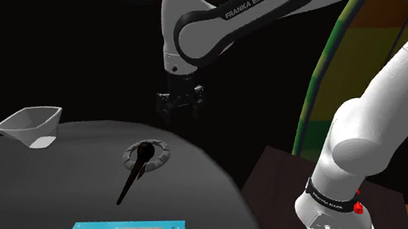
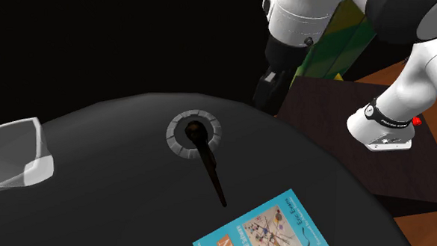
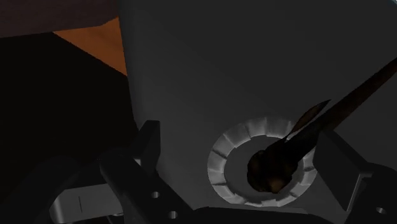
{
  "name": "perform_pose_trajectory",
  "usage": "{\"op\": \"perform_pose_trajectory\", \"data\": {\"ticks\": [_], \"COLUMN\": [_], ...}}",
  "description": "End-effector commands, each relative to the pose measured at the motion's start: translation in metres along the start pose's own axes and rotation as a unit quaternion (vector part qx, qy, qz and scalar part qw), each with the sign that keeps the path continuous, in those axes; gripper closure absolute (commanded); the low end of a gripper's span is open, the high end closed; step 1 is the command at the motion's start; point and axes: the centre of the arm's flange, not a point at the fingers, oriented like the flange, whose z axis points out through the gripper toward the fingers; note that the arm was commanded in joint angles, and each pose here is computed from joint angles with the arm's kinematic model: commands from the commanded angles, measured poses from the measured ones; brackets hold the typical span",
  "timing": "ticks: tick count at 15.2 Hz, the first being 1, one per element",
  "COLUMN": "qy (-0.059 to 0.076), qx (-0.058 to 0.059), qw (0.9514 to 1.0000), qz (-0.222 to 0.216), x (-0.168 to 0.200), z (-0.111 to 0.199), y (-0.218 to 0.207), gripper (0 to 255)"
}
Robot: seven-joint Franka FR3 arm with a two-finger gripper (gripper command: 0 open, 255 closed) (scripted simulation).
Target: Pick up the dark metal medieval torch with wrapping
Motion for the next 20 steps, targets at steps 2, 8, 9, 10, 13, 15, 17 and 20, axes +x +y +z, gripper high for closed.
{"op": "perform_pose_trajectory", "data": {"ticks": [2, 8, 9, 10, 13, 15, 17, 20], "qy": [-0.007, -0.019, -0.021, -0.023, -0.029, -0.033, -0.037, -0.037], "qx": [0.002, 0.004, 0.005, 0.005, 0.007, 0.007, 0.008, 0.008], "qw": [0.9994, 0.9951, 0.9940, 0.9927, 0.9883, 0.9848, 0.9808, 0.9808], "qz": [0.033, 0.097, 0.107, 0.118, 0.149, 0.170, 0.191, 0.191], "x": [0.012, 0.041, 0.047, 0.052, 0.069, 0.081, 0.094, 0.094], "z": [0.032, 0.089, 0.098, 0.108, 0.137, 0.156, 0.176, 0.186], "y": [-0.027, -0.074, -0.081, -0.089, -0.110, -0.124, -0.137, -0.137], "gripper": [0, 0, 0, 0, 0, 0, 0, 0]}}
